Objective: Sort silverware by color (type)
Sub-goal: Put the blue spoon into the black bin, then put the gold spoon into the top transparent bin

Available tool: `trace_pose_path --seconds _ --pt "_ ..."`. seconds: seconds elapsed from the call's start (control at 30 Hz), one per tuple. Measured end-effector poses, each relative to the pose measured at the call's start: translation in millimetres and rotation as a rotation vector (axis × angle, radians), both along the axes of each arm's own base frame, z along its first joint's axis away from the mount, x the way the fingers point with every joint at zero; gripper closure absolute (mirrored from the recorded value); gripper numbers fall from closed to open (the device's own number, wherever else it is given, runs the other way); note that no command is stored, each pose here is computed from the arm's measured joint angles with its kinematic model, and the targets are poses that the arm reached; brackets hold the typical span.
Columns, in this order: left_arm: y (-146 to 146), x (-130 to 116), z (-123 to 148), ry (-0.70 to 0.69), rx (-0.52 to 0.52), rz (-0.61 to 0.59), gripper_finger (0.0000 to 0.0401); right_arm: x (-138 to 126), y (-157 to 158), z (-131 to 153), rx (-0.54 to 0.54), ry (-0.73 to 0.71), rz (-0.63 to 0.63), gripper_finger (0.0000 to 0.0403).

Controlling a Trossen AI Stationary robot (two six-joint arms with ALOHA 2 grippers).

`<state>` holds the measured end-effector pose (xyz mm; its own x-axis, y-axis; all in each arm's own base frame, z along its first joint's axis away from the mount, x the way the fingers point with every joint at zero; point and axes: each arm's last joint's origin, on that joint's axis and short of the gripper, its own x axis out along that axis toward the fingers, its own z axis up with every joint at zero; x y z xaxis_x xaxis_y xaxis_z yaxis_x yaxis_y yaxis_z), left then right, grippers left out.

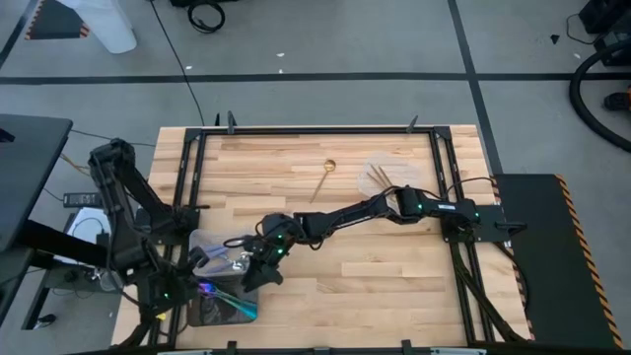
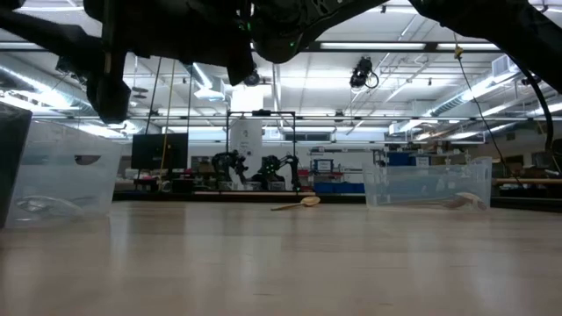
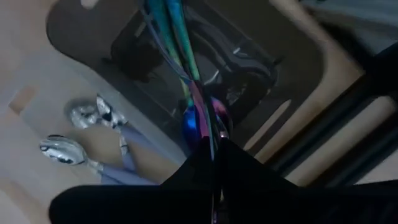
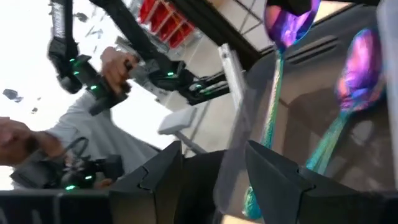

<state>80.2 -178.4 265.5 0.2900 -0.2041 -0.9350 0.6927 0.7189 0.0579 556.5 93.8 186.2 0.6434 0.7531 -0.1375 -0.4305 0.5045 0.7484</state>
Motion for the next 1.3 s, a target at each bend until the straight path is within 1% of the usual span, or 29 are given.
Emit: trace_pose_path --seconds 0.13,0.23,0.3,0.4,0.6,0.7,0.8,0.9,1.0,1.13,1.3 --pt "0 3 -13 -0.017 0.009 -0.056 0.0384 -1 0 -1 -0.058 0.003 -0.033 0.0218" --pt "2 6 -18 -0.019 0.023 -0.081 0.0384 -4 -2 1 -0.149 0.019 -0.071 0.0218" --pt "4 10 -18 -0.02 0.029 -0.091 0.0384 -8 -4 8 -0.231 0.015 -0.105 0.0218" --pt "5 14 -18 -0.021 0.031 -0.113 0.0384 -14 -6 27 -0.323 -0.032 -0.138 0.0218" --pt "8 22 -18 -0.018 0.014 -0.108 0.0384 -23 -5 53 -0.407 -0.098 -0.129 0.0218" --pt "7 25 -17 -0.031 -0.005 -0.095 0.0384 -32 -7 72 -0.443 -0.102 -0.129 0.0218" --pt "9 27 -17 -0.026 -0.008 -0.071 0.0383 -42 -10 86 -0.5 -0.062 -0.158 0.0218" --pt "9 27 -17 -0.023 -0.019 -0.021 0.0364 -52 -14 98 -0.56 -0.022 -0.202 0.0218" --pt "9 27 -17 -0.023 -0.03 0.037 0.0344 -59 -17 110 -0.605 -0.013 -0.254 0.0218" --pt "9 28 -17 -0.021 -0.049 0.111 0.0329 -63 -17 111 -0.629 0.026 -0.277 0.0218" --pt "9 28 -17 -0.018 -0.053 0.148 0.0313 -67 -21 105 -0.639 0.118 -0.267 0.0218"
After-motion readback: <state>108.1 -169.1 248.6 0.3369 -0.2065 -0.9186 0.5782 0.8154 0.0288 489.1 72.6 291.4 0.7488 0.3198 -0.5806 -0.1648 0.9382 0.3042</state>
